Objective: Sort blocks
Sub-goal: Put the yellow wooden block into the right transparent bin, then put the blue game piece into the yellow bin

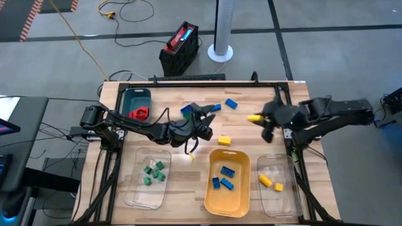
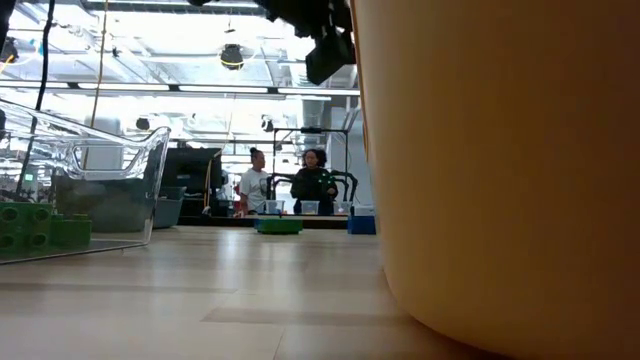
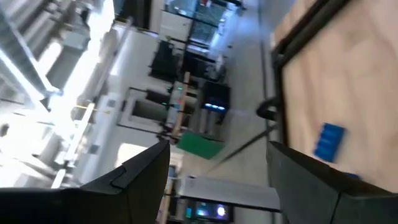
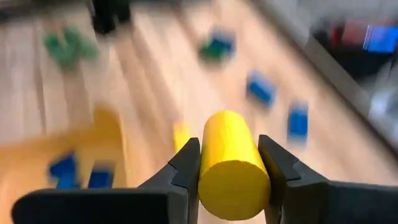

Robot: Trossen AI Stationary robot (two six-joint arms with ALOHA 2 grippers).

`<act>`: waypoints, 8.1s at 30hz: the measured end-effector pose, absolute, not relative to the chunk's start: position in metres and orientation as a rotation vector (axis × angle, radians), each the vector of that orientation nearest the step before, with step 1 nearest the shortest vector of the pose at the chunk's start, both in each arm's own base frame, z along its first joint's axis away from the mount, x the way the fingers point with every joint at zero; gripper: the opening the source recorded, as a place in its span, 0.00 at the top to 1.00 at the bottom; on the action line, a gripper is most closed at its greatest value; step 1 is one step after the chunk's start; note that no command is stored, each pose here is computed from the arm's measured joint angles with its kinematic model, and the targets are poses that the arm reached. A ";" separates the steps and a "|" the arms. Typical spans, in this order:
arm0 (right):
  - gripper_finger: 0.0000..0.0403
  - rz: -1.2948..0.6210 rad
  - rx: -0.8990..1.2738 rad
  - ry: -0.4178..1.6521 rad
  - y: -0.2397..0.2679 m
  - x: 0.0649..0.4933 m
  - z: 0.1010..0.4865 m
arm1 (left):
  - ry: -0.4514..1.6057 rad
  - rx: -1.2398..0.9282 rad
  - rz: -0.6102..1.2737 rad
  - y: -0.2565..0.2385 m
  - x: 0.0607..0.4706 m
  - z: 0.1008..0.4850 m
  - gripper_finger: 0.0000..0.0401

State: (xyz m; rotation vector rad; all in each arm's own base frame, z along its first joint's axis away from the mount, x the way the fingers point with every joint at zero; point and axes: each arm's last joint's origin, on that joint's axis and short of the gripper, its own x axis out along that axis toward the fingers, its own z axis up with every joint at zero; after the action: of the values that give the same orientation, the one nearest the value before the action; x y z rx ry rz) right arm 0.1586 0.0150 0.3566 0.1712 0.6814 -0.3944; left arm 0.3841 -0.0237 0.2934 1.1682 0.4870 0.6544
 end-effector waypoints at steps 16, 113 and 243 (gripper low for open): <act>0.72 -0.160 0.484 1.383 0.100 0.146 0.307 | 0.563 1.035 0.619 -0.022 0.379 0.281 0.34; 0.24 -0.675 0.118 0.528 -0.086 0.244 0.182 | 0.250 0.240 0.410 0.018 0.193 0.283 0.34; 0.71 0.354 0.045 0.701 0.110 0.250 0.229 | 0.179 0.294 0.421 0.019 0.195 0.291 0.34</act>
State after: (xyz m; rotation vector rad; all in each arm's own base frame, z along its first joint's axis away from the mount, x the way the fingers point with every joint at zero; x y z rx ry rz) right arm 0.2502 0.1103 0.2294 0.0454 0.7005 0.3536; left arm 0.1948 0.0185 0.2910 0.2941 0.1790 0.4214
